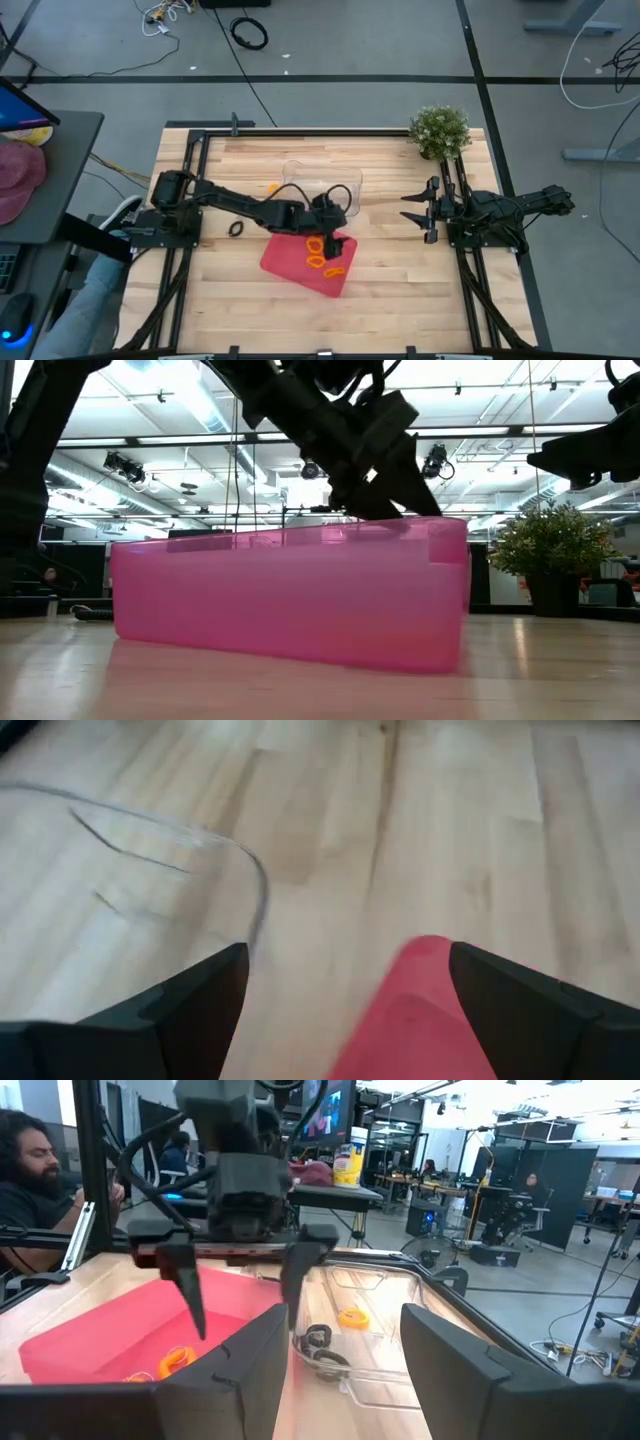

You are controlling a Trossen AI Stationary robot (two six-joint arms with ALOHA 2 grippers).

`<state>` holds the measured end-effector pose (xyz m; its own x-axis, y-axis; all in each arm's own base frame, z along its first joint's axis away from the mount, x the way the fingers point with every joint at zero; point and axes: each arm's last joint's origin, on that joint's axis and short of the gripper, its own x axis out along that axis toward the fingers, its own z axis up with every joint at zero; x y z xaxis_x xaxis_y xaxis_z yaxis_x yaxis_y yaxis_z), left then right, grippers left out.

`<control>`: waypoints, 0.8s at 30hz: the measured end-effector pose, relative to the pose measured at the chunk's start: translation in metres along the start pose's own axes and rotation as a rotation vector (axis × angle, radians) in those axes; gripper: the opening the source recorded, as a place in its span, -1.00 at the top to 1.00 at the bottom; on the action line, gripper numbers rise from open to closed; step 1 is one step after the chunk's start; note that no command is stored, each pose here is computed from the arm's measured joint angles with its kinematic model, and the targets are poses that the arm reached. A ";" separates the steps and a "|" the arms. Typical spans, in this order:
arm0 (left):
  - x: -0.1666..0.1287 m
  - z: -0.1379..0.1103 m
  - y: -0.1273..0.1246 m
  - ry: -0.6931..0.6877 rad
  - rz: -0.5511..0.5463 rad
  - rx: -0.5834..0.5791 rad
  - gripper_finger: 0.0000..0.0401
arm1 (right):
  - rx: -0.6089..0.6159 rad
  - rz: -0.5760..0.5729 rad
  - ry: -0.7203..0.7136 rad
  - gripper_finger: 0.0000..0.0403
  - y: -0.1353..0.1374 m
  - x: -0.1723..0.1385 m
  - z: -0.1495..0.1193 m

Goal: Sort spring keychains
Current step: Adjust the bins on the table

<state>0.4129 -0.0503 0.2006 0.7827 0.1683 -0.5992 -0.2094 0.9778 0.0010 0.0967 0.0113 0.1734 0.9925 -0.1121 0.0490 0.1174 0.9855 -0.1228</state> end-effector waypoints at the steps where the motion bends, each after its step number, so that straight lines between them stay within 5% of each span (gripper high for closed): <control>1: 0.000 0.000 0.000 0.002 0.000 0.022 -0.73 | 0.000 0.000 0.000 0.02 0.000 0.000 0.000; 6: -0.007 -0.011 -0.023 0.055 -0.057 0.137 -0.73 | 0.000 0.000 0.000 0.02 0.000 0.000 0.000; 13: -0.022 -0.029 -0.059 0.159 -0.284 0.216 -0.73 | 0.000 0.000 -0.001 0.02 0.000 0.000 0.000; 21: 0.021 -0.040 -0.034 0.189 -0.253 0.106 -0.73 | 0.000 0.000 0.000 0.02 0.000 0.000 0.000; 24: 0.036 -0.046 -0.018 0.178 -0.080 0.109 -0.73 | 0.000 0.000 0.000 0.02 0.000 0.000 0.000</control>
<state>0.4180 -0.0676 0.1423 0.6766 0.0748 -0.7326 -0.0791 0.9965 0.0288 0.0967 0.0113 0.1735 0.9925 -0.1119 0.0494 0.1172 0.9855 -0.1224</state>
